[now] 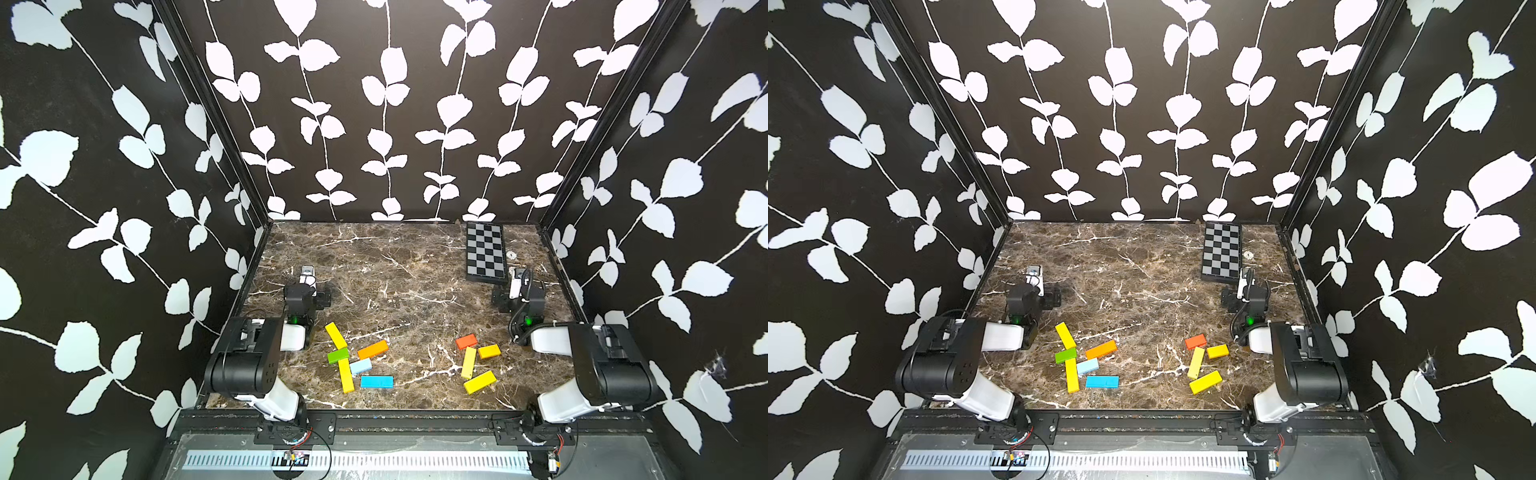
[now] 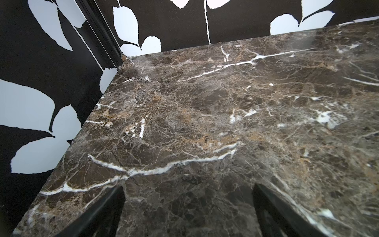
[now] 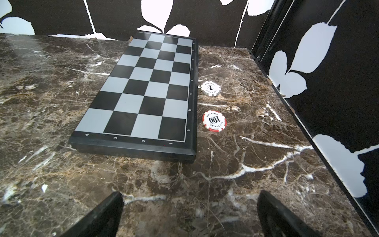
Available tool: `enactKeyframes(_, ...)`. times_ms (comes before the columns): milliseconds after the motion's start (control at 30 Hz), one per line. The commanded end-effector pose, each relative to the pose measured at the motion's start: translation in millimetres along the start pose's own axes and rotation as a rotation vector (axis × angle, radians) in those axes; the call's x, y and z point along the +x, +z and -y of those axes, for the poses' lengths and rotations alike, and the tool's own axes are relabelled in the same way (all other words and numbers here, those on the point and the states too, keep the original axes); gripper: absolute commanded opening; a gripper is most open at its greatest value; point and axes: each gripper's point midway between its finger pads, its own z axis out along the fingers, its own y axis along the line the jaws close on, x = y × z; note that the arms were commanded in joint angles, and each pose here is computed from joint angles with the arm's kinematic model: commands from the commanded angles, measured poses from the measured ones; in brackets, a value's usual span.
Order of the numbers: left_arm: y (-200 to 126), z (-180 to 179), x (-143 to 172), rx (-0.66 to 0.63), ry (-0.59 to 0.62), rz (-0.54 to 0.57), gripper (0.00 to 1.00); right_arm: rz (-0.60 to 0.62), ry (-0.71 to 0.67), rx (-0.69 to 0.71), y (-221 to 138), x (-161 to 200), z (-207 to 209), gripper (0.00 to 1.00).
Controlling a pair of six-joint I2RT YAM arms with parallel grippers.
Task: Assemble the letter h with building blocks
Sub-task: Pick up the building block from the center of the board.
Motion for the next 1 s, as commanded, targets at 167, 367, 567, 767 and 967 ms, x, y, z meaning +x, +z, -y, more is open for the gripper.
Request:
enactKeyframes(167,-3.4,-2.3,-9.9,-0.002,-0.002,0.035,0.99,0.048,-0.011,-0.002,-0.4,-14.8,-0.4,0.99)
enactKeyframes(367,-2.9,-1.5,-10.0,0.008,-0.005,0.034,0.99,0.047,-0.012,-0.003,-0.4,-14.4,-0.6,0.99)
enactKeyframes(567,-3.2,-1.7,-9.1,0.008,-0.006,0.028,0.99,0.057,0.003,0.109,-5.5,-27.2,13.6,0.99)
enactKeyframes(767,-34.6,-50.0,-79.6,-0.214,-0.18,-0.054,0.96,-0.226,0.352,0.256,-83.1,-106.9,34.7,0.99)
enactKeyframes(967,-97.9,-2.8,-84.6,-0.169,-0.361,-0.209,0.88,-0.462,0.601,0.112,-95.7,-55.4,-6.0,0.99)
